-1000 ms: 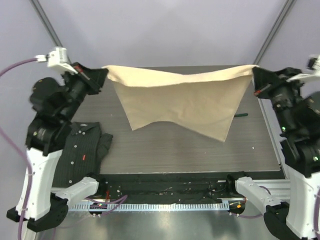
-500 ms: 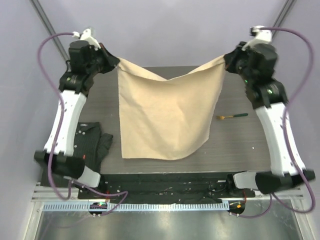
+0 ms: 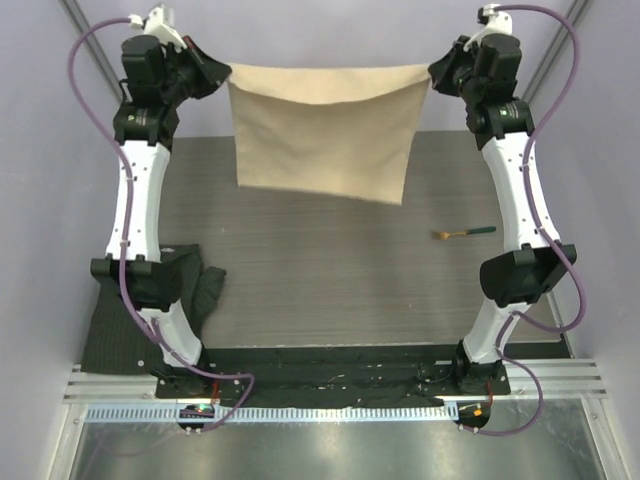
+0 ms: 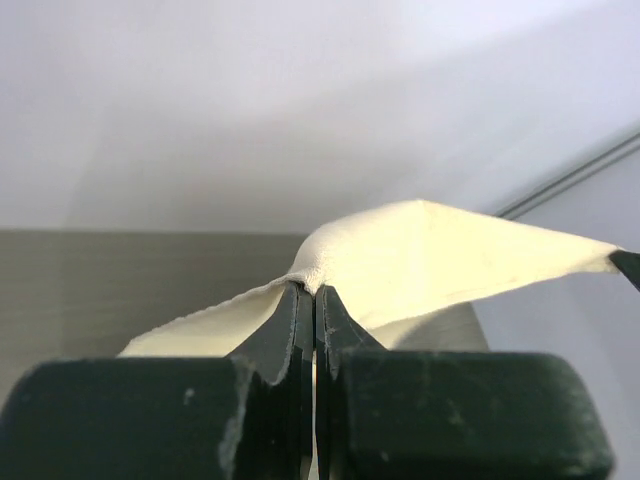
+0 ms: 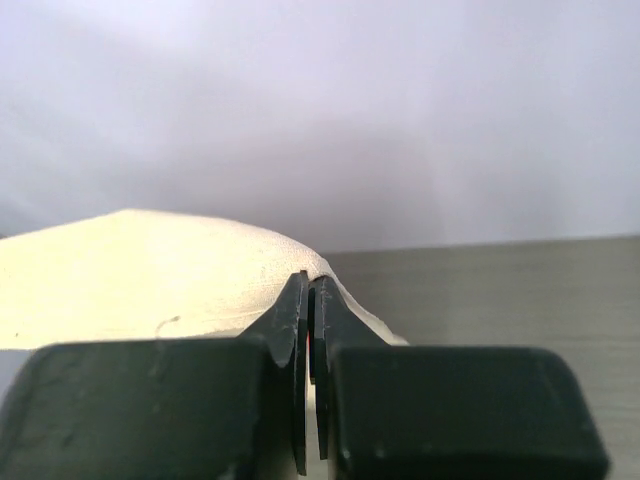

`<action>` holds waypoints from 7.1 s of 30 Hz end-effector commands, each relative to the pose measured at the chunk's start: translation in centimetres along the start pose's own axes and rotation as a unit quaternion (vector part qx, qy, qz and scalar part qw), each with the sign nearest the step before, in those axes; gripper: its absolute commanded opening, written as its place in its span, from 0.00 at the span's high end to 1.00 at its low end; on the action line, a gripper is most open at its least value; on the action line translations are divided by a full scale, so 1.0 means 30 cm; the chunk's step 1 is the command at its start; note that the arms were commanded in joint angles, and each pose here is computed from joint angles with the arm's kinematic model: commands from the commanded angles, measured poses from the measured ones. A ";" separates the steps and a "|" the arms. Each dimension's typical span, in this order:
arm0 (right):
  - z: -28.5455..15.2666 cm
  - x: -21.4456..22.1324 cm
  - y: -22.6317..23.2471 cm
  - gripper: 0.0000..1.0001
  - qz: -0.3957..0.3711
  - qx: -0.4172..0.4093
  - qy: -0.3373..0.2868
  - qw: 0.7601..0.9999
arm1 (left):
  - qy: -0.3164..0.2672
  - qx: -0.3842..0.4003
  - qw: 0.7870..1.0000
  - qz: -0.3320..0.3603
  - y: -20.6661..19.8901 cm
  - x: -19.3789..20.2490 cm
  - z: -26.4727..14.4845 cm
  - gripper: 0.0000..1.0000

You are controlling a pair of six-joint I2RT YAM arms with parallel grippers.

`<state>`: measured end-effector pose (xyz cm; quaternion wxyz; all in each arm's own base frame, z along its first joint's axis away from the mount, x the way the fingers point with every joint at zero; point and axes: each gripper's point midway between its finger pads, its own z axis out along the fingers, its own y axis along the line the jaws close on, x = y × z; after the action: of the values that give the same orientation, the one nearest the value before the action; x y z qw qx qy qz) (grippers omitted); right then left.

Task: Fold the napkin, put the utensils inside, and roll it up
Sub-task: Flatten the napkin out, then fold the napkin

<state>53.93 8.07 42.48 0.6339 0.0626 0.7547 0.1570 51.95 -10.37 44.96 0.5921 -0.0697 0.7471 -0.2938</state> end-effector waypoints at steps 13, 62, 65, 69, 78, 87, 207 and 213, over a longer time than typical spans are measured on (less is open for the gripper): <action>-0.522 0.512 -0.144 0.99 0.066 0.057 0.095 0.992 | 0.124 -0.050 0.990 -0.035 0.151 0.581 -0.471 1.00; -0.848 1.360 -0.528 0.52 0.154 0.337 0.383 0.846 | 0.186 -0.148 0.970 0.046 0.359 0.785 -0.585 0.00; -0.843 1.378 -0.524 0.54 0.158 0.333 0.392 0.843 | 0.195 -0.158 0.967 0.044 0.374 0.809 -0.599 0.00; -0.834 1.397 -0.505 0.55 0.174 0.320 0.397 0.843 | 0.201 -0.166 0.964 0.045 0.387 0.824 -0.610 0.00; -0.840 1.350 -0.479 0.56 0.181 0.307 0.385 0.851 | 0.205 -0.163 0.964 0.040 0.386 0.834 -0.607 0.00; -0.826 1.318 -0.475 0.56 0.180 0.306 0.375 0.856 | 0.210 -0.156 0.965 0.038 0.381 0.845 -0.606 0.00; -0.708 1.045 -0.306 0.44 0.164 0.102 0.302 0.933 | 0.397 -0.044 0.912 0.090 -0.228 1.781 0.003 0.85; -0.711 1.044 -0.307 0.45 0.163 0.102 0.301 0.934 | 0.384 -0.045 0.918 0.092 -0.238 1.744 0.008 1.00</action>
<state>27.86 5.32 12.50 0.3150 0.2090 0.9063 0.1889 34.37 -38.85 2.75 0.2568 0.0936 0.9430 -0.1897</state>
